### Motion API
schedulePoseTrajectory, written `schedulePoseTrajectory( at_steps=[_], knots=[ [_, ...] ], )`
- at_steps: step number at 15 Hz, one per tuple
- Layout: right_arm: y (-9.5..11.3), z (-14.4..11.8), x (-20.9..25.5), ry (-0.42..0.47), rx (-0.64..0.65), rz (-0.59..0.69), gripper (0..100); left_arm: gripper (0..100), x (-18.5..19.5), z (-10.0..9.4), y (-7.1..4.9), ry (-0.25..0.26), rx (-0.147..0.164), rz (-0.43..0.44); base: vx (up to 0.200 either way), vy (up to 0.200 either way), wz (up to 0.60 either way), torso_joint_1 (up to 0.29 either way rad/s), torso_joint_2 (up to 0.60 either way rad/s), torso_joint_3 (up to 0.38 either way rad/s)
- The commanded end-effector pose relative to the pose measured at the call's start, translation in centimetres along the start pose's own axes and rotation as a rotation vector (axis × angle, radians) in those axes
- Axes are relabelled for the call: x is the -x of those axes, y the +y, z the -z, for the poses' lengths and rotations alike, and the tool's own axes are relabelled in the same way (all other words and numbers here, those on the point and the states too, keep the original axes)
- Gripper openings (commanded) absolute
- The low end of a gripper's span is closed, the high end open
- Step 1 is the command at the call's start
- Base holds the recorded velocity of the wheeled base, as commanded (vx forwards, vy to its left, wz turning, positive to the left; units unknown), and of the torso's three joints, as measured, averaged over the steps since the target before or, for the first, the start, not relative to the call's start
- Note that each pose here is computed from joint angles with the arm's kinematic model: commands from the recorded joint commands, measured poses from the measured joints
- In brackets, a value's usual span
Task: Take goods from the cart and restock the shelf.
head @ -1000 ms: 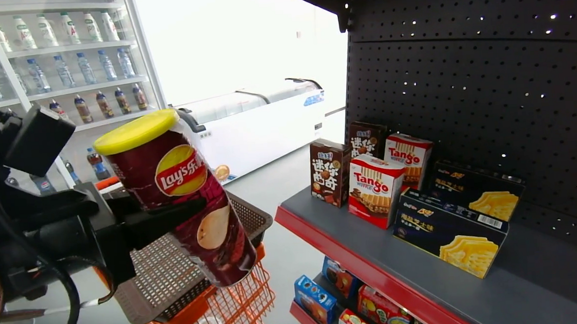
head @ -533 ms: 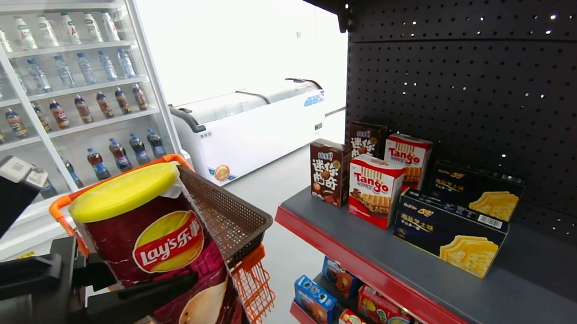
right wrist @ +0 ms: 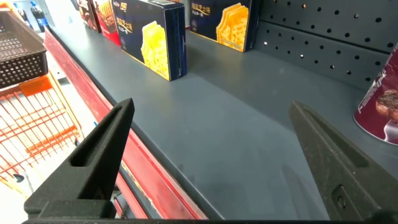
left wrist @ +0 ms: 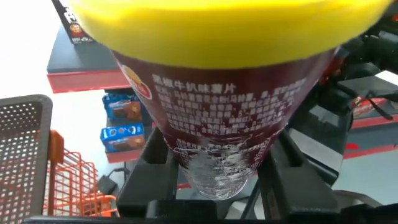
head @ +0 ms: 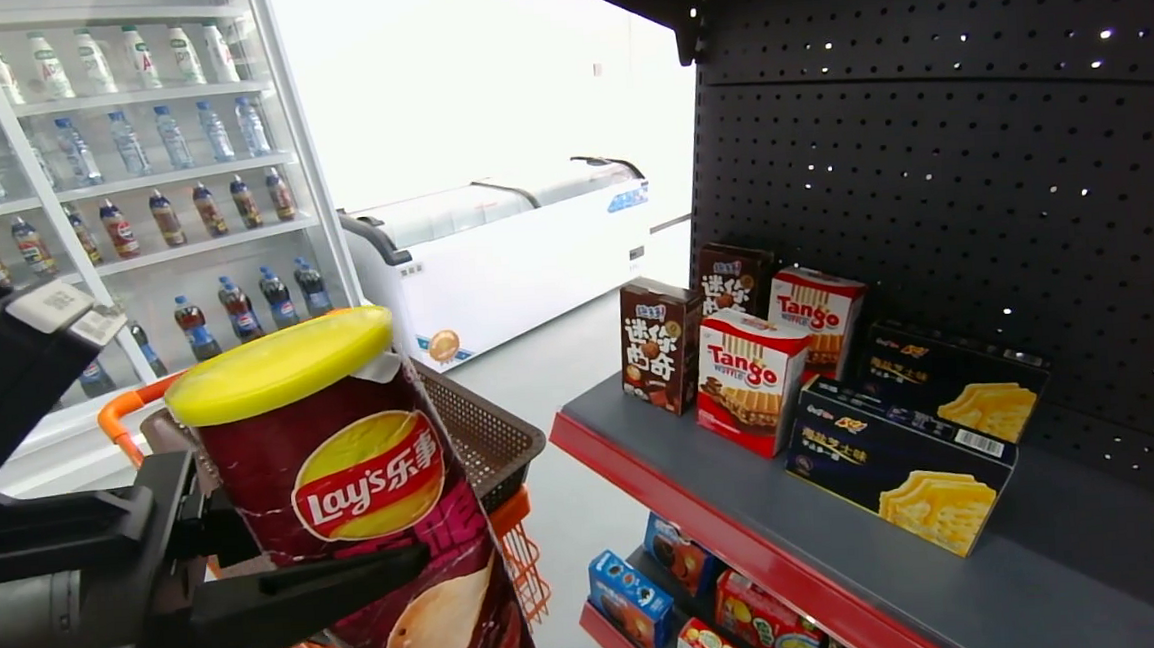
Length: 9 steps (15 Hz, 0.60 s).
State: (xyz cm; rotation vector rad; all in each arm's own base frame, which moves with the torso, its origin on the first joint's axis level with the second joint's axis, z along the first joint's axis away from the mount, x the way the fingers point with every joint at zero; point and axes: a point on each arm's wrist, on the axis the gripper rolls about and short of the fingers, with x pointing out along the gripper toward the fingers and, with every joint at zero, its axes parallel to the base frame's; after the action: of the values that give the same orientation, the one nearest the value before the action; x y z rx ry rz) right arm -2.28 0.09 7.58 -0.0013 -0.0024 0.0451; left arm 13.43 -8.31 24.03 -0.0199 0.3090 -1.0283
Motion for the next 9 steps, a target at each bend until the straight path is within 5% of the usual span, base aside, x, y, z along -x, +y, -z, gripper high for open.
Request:
schedulePoseTrajectory(
  at_steps=[1,9],
  knots=[
    [0.0,0.0,0.0,-0.001,0.0,-0.001,100,0,-0.92,-0.24,0.54,0.017,0.008,0.003,0.0,0.0,0.0,0.0,0.0,0.0],
    [0.0,0.0,0.0,-0.001,0.0,-0.001,100,0,-1.05,-0.37,0.5,0.017,0.005,0.008,0.0,0.0,0.0,0.0,0.0,0.0]
  ],
)
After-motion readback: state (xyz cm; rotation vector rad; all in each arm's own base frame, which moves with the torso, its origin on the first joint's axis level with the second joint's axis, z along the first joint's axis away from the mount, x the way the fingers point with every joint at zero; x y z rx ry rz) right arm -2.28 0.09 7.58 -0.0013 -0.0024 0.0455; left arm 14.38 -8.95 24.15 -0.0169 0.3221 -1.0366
